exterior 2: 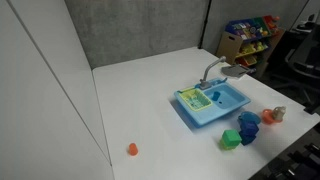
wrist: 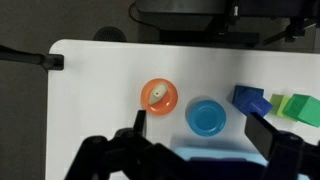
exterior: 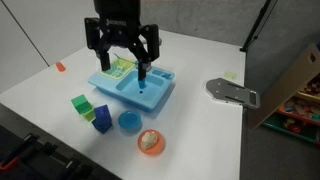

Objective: Pick up the blue cup from the sink and put it on the table

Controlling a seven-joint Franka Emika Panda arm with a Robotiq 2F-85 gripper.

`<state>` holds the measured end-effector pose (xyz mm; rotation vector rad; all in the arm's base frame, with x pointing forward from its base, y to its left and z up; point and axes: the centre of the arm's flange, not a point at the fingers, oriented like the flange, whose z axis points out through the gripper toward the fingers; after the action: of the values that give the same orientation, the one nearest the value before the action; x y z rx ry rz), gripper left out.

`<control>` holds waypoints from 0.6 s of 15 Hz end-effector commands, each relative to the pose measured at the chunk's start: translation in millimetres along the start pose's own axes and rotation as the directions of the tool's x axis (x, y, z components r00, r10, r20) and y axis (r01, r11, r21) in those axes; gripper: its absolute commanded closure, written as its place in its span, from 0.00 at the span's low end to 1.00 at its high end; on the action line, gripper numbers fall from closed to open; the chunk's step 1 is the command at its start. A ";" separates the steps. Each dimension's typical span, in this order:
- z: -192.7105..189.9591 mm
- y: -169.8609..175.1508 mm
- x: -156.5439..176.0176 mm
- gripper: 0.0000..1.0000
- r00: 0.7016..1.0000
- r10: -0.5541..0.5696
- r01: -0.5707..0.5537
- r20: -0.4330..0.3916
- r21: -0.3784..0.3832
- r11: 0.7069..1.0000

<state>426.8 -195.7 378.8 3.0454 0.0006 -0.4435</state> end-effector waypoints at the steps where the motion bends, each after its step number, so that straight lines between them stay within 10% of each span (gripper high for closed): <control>1: 0.0 0.1 0.0 0.00 1.000 0.000 0.000 0.000 0.000 1.000; 9: -9.0 -5.1 13.0 0.00 1.000 -0.004 0.004 -0.009 -0.015 1.000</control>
<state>428.7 -193.6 377.9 3.0433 0.0078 -0.4465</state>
